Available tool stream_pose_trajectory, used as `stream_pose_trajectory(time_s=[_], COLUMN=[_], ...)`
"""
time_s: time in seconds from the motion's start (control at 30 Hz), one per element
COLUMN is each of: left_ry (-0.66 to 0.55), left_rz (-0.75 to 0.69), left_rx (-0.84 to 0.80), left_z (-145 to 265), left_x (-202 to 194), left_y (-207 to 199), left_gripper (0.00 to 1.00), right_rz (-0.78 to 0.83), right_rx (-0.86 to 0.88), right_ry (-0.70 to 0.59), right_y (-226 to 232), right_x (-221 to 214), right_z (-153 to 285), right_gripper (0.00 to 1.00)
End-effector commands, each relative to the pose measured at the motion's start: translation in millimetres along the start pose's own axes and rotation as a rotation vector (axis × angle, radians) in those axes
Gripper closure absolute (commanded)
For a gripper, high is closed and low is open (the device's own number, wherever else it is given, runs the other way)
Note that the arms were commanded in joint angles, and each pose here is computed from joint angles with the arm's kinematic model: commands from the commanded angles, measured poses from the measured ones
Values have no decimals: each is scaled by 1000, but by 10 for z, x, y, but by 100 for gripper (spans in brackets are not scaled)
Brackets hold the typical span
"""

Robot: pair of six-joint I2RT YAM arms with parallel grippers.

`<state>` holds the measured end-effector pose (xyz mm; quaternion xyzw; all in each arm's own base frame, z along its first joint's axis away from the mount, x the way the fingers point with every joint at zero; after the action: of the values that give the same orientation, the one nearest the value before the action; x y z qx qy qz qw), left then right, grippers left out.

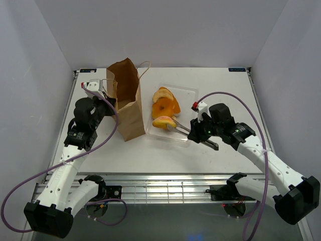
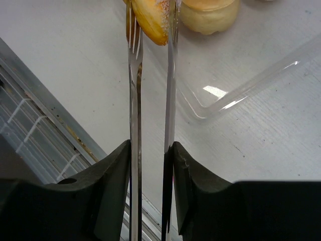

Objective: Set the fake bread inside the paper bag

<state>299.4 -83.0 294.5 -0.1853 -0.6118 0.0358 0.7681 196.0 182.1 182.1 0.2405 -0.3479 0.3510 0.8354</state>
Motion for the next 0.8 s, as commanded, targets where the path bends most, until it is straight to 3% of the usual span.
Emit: stream_pose_trajectory(time_s=[0.0,0.3,0.57,0.77], left_ry=[-2,-10,-11,-13], left_rz=[-4,-3,-2,-2], left_rx=[-18,-14,-15,-14], left_z=[39,57,58,60], left_x=[28,36,35,37], left_y=[-44,-38,-43,-39], left_gripper=[100,100,100,100], right_rz=[18,30,68,96], right_rx=[33,41,24,28], right_ry=[-117,-232,-342,-369], right_y=[115,240,309,333], right_x=[358,816,1484,1840], right_z=[236,622,1031,1167], right_gripper=[66,66,65,64])
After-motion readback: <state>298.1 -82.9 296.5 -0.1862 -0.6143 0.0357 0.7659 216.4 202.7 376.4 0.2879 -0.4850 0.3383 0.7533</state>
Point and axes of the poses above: each gripper's point midway between its finger pads, its own z axis back along the fingers, its own y axis along the line the jaws close on, x = y × z, the point moved 3 cm from there along z, back along the fingers, and after that the axes turned 6 degrees about z, right-handed, at the moved point
